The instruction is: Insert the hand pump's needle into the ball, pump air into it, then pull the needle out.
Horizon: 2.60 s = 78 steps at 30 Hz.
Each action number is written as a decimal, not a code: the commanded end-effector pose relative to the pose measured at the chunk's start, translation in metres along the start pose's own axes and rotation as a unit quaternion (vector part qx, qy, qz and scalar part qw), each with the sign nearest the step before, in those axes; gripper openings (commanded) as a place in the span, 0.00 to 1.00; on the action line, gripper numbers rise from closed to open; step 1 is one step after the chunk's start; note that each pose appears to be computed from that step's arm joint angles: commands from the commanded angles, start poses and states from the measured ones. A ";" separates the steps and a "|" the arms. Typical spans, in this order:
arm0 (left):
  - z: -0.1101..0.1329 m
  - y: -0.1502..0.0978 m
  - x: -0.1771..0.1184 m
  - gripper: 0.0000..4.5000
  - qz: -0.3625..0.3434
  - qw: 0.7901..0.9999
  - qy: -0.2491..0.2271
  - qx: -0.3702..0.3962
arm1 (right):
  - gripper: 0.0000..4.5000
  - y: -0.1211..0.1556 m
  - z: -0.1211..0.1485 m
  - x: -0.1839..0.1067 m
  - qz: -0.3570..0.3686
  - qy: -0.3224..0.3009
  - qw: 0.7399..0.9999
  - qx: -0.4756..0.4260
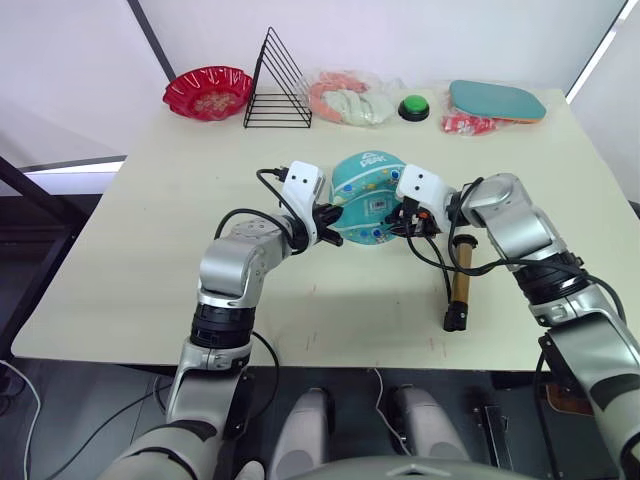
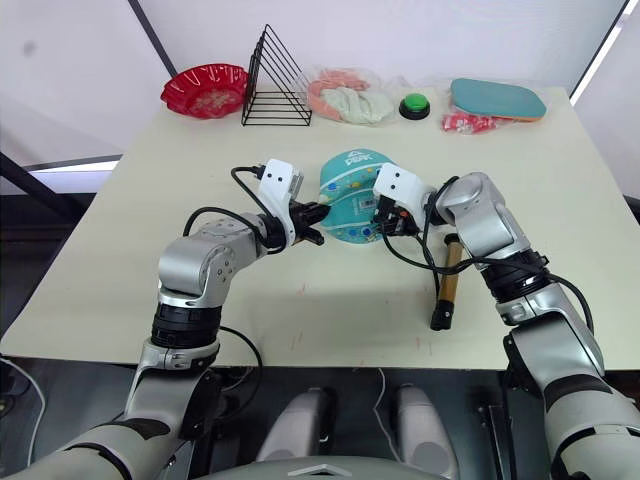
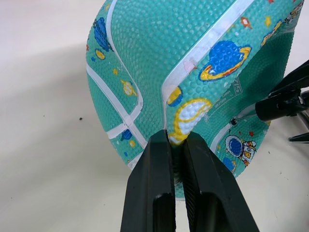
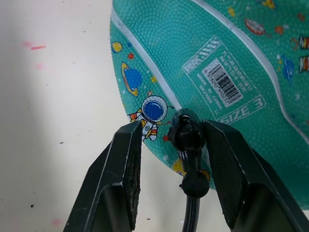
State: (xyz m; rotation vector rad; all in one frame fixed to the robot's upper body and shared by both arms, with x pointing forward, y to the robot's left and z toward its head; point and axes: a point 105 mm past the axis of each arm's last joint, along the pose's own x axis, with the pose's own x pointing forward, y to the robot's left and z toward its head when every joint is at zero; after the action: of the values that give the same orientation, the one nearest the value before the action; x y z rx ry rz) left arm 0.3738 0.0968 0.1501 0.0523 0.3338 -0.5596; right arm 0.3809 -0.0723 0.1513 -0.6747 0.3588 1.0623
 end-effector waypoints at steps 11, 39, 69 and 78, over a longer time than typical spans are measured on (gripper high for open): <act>-0.007 0.002 -0.003 0.00 0.001 1.000 0.017 0.003 | 0.46 -0.007 0.019 -0.005 -0.013 -0.034 0.999 -0.004; -0.013 0.001 -0.003 0.00 0.005 1.000 0.024 -0.004 | 0.06 0.015 0.025 0.030 -0.035 0.076 0.986 -0.146; -0.022 0.004 -0.006 0.00 0.013 0.999 0.032 -0.019 | 0.06 0.017 -0.047 0.093 -0.012 0.200 0.976 -0.089; -0.020 0.007 -0.008 0.00 0.016 0.999 0.030 -0.021 | 0.06 0.032 -0.079 0.102 -0.005 0.237 0.969 -0.067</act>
State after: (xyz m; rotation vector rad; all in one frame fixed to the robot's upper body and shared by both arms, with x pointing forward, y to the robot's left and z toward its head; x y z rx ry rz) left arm 0.3722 0.1264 0.1261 0.0495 0.4221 -0.4288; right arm 0.4170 0.0058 0.0925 -1.0426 0.4214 0.9880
